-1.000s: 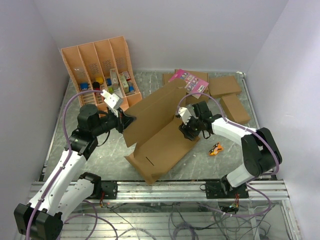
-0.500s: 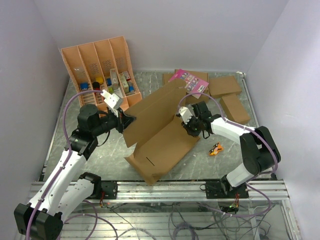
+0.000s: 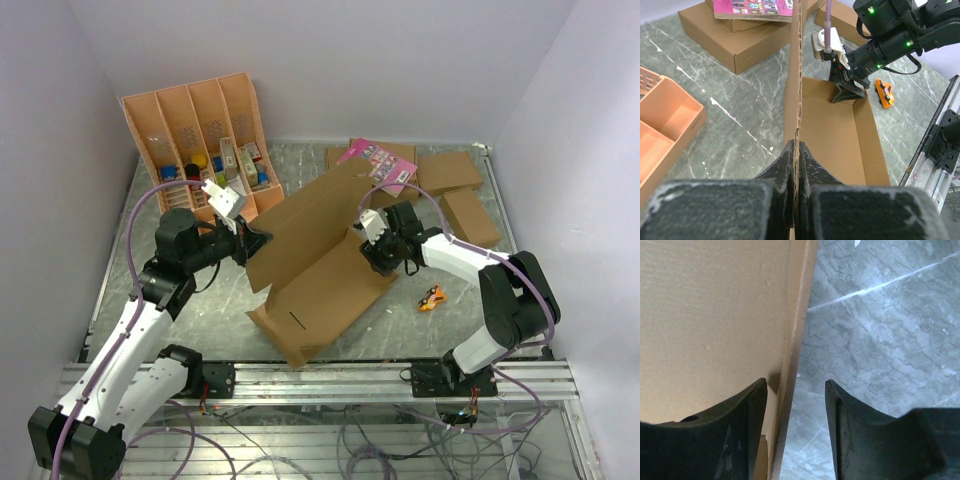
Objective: Fold the paper box
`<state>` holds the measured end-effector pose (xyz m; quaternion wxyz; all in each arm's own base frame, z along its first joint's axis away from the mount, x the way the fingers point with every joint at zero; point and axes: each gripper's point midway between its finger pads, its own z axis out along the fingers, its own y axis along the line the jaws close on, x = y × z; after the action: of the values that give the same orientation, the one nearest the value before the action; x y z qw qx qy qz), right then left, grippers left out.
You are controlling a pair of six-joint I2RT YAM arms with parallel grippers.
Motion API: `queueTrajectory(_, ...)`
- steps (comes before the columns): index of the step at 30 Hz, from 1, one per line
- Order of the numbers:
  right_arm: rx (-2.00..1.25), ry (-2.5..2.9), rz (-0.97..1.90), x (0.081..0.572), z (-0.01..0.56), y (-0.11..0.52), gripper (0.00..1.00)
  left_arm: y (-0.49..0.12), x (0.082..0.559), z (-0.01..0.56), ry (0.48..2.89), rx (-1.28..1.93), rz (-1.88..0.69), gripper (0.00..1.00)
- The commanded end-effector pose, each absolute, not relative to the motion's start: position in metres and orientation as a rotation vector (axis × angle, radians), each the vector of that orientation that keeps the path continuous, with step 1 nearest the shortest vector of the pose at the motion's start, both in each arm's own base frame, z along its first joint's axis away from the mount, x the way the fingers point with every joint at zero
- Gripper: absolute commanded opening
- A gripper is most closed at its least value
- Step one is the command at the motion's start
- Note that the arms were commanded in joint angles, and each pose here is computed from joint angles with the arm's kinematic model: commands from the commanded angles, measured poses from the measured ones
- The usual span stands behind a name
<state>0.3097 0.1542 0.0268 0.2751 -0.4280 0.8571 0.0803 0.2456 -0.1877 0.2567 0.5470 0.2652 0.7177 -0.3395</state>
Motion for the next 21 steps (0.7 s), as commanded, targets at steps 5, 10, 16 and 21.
queueTrajectory(5, -1.036, 2.223, 0.255, 0.334, 0.045, 0.171, 0.5, -0.195, 0.25, 0.278, 1.617, 0.644, -0.822, 0.07)
queueTrajectory(10, -0.95, 2.197, 0.23, 0.339, 0.045, 0.169, 0.43, -0.197, 0.251, 0.279, 1.609, 0.646, -0.835, 0.07)
queueTrajectory(16, -0.957, 2.207, 0.197, 0.337, 0.032, 0.174, 0.29, -0.2, 0.252, 0.28, 1.604, 0.649, -0.85, 0.07)
queueTrajectory(21, -0.961, 2.231, 0.166, 0.336, 0.029, 0.171, 0.0, -0.2, 0.251, 0.28, 1.608, 0.658, -0.839, 0.07)
